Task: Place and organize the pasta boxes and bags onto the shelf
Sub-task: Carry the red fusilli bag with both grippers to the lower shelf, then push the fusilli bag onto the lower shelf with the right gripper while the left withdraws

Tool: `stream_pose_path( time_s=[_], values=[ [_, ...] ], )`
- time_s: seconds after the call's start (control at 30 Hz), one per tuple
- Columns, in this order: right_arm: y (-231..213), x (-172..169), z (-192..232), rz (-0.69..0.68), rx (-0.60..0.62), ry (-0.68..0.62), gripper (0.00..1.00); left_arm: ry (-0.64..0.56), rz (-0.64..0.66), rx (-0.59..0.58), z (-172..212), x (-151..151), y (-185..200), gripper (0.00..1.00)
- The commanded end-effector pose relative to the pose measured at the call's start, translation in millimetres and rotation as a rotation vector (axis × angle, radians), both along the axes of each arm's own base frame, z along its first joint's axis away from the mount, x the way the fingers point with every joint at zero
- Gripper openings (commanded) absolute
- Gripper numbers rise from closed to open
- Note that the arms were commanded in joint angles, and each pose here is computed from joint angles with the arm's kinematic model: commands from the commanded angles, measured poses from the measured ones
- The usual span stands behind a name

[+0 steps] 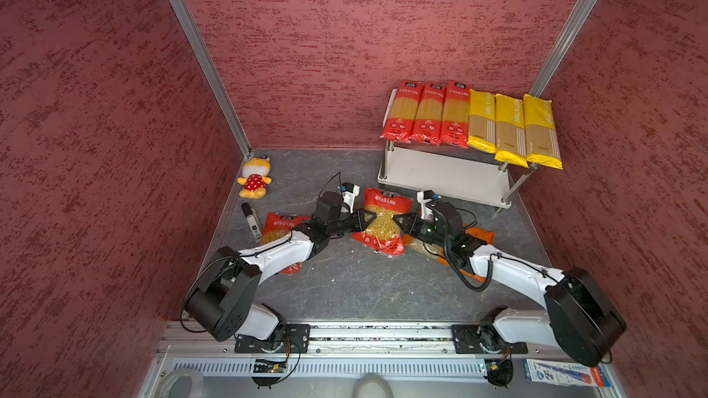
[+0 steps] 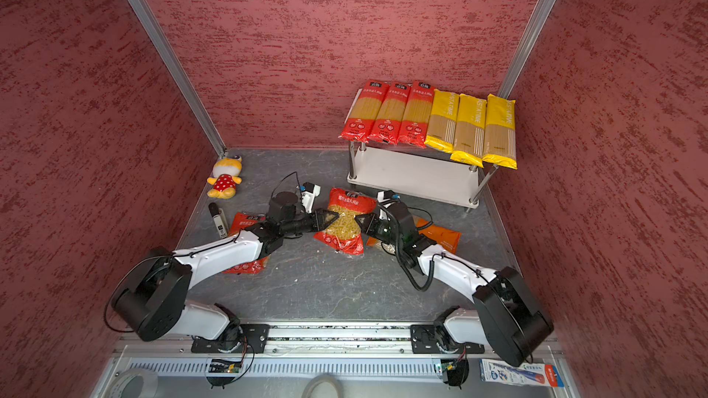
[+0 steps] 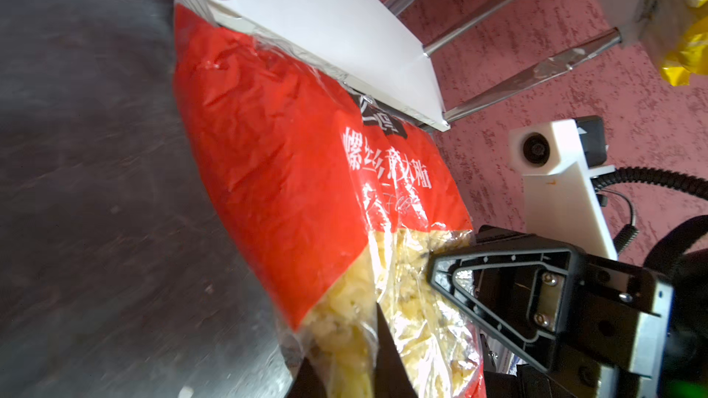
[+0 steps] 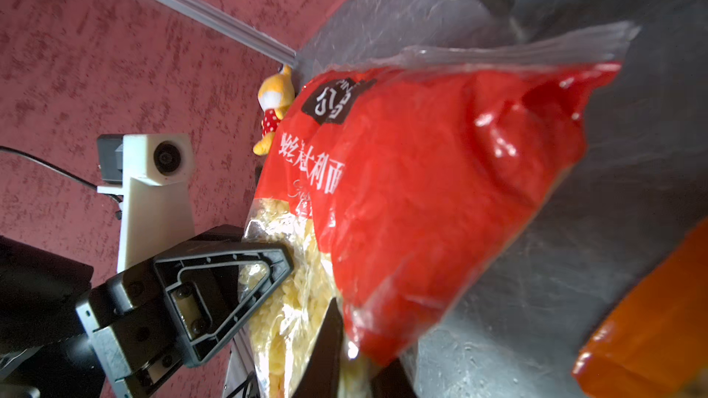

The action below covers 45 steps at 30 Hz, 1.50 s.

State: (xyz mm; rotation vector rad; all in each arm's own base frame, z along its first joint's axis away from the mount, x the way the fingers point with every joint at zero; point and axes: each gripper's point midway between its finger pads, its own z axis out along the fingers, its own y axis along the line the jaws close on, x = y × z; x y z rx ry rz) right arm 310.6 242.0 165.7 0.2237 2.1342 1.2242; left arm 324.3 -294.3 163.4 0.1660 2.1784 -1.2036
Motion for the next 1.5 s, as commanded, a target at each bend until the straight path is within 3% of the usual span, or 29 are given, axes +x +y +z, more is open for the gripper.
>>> stream_pose_path(
  time_s=[0.0, 0.2, 0.53, 0.7, 0.87, 1.0, 1.23, 1.47],
  values=[
    [-20.0, 12.7, 35.1, -0.043, 0.041, -0.168, 0.00, -0.200, -0.042, -0.097, 51.9, 26.4, -29.7, 0.07],
    [-77.0, 44.2, 40.6, -0.189, 0.002, -0.242, 0.00, -0.242, -0.044, -0.162, 61.2, 64.7, -66.3, 0.04],
    [-133.4, 123.4, 55.4, -0.379, 0.015, -0.324, 0.00, -0.272, 0.052, -0.123, 54.2, 136.9, -104.6, 0.06],
    [-143.7, 167.7, 54.9, -0.449, 0.058, -0.338, 0.00, -0.280, 0.107, -0.037, 36.3, 168.0, -106.5, 0.15],
    [-148.9, 203.6, 41.4, -0.458, 0.053, -0.324, 0.00, -0.262, 0.149, 0.003, 23.2, 189.0, -93.7, 0.40],
    [-157.3, 216.6, 24.1, -0.456, 0.022, -0.283, 0.00, -0.268, 0.143, 0.026, 26.0, 182.4, -82.7, 0.52],
    [-175.6, 225.5, 5.3, -0.517, 0.051, -0.197, 0.00, -0.251, 0.140, 0.013, 31.2, 153.5, -59.8, 0.53],
    [-183.5, 236.0, -1.6, -0.627, 0.191, -0.131, 0.00, -0.225, 0.147, -0.008, 31.9, 116.7, -39.4, 0.53]
  ],
)
